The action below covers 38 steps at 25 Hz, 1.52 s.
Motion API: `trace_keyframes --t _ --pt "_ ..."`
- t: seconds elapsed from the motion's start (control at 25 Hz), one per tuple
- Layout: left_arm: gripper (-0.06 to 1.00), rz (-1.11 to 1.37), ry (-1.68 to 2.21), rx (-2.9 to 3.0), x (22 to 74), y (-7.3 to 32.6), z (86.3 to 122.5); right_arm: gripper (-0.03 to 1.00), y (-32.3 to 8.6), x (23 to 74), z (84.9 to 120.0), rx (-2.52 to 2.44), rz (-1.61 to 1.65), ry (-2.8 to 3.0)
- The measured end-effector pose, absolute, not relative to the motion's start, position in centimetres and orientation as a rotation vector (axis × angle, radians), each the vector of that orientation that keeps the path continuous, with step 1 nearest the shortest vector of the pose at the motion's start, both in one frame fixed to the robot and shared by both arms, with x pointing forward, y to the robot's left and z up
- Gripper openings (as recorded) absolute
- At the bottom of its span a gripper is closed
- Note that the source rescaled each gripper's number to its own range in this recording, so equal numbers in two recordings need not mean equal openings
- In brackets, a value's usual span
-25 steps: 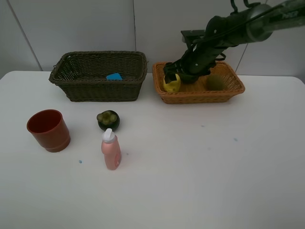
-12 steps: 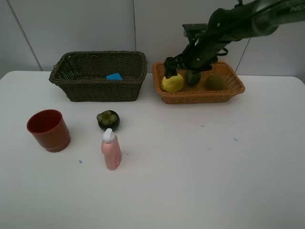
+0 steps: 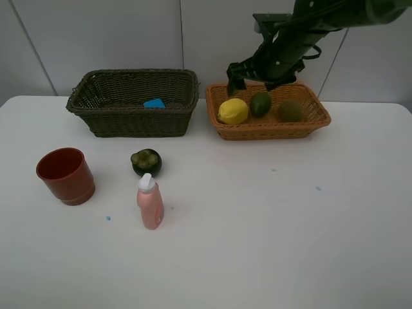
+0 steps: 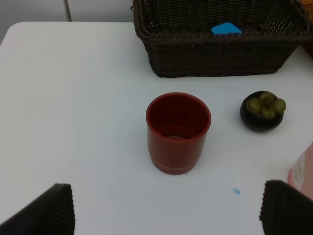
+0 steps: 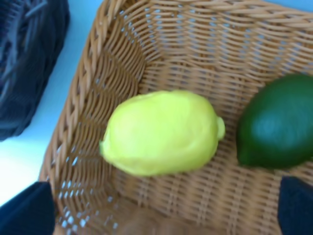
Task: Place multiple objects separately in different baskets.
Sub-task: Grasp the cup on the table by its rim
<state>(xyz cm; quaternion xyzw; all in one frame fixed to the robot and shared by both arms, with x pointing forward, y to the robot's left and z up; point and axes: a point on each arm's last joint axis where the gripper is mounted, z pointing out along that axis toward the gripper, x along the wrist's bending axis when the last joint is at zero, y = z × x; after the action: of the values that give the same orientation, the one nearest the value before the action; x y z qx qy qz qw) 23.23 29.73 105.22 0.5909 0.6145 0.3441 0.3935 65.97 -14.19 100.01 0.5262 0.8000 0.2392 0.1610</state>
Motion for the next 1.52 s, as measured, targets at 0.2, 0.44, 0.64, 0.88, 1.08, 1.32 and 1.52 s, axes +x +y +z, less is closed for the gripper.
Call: trace_keyframes --t 0.2,0.44,0.64,0.88,1.08,1.32,1.52 --pt "0.98 0.873 1.559 1.499 23.2 29.7 105.2 1.0 -15.0 64.0 103.8 1.485 0.65 2.299" --pt "0.98 0.873 1.559 1.499 23.2 29.7 105.2 1.0 -16.0 59.7 108.2 1.409 0.654 2.288" --pt "0.98 0.873 1.559 1.499 23.2 29.7 105.2 1.0 -18.1 54.2 110.7 1.386 0.697 2.254" --pt "0.98 0.873 1.559 1.499 23.2 29.7 105.2 1.0 -20.9 47.1 112.4 1.347 0.777 2.19" --pt "0.98 0.873 1.559 1.499 23.2 29.7 105.2 1.0 -22.8 42.3 112.9 1.314 0.84 2.135" --pt "0.98 0.873 1.559 1.499 23.2 29.7 105.2 1.0 -24.5 38.0 112.9 1.215 0.881 2.101" --pt "0.98 0.873 1.559 1.499 23.2 29.7 105.2 1.0 -25.7 34.9 112.5 1.177 0.865 2.114"
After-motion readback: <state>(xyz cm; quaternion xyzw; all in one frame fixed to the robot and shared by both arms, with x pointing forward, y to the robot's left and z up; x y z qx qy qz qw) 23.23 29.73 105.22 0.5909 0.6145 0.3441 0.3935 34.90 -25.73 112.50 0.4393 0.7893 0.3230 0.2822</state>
